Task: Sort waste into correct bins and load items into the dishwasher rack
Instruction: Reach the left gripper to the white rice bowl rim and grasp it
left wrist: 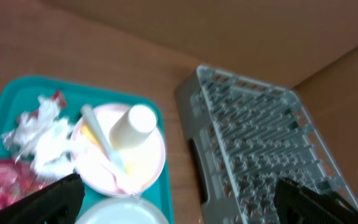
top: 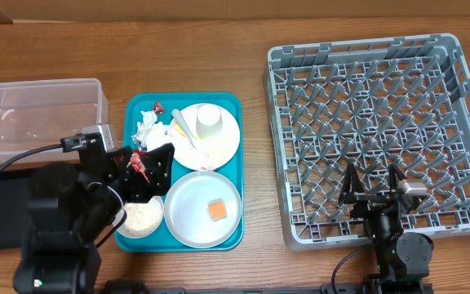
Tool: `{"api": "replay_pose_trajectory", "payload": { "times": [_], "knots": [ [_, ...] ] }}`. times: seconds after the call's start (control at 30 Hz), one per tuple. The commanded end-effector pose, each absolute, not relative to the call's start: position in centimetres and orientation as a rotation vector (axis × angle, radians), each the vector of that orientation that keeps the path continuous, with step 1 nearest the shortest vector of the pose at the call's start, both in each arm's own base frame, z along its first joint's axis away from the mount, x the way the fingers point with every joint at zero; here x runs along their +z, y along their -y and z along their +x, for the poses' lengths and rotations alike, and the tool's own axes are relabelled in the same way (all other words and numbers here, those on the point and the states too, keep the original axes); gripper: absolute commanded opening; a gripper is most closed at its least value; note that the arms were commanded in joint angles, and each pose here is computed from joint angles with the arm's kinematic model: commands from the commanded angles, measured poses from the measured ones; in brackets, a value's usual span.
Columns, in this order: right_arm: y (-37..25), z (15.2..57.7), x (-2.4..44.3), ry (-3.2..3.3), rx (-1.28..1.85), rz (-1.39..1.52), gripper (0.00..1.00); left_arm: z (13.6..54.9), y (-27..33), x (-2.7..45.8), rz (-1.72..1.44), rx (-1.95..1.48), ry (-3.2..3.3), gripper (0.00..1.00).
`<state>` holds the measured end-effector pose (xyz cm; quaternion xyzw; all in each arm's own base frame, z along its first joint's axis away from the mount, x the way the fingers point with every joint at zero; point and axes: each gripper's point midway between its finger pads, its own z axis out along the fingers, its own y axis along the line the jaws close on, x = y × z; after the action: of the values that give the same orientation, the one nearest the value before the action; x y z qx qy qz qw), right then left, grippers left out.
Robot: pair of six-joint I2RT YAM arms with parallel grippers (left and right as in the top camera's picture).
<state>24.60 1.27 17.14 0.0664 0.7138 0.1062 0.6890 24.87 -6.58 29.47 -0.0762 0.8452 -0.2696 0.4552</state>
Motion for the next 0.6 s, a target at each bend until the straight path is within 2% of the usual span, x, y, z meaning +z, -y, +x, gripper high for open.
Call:
{"api": "replay_pose_trajectory", "payload": {
  "times": [0.0,0.13,0.37,0.57],
  "knots": [
    [-1.0,24.6,17.0,-1.592,0.223,0.151,1.0,24.8,4.6,29.9,-0.254,-0.477,-2.162,1.0],
    [-1.0,24.6,17.0,-1.592,0.223,0.151,1.0,23.7,3.7,28.4,-0.377,-0.332,-2.304,1.0],
    [-1.0,24.6,17.0,-1.592,0.223,0.151,1.0,21.9,6.4,23.0,-0.506,-0.127,-2.565,1.0],
    [-1.0,24.6,17.0,-1.592,0.223,0.151,1.0,21.5,7.5,19.7,-0.471,0.063,-2.704,1.0]
  ]
}}
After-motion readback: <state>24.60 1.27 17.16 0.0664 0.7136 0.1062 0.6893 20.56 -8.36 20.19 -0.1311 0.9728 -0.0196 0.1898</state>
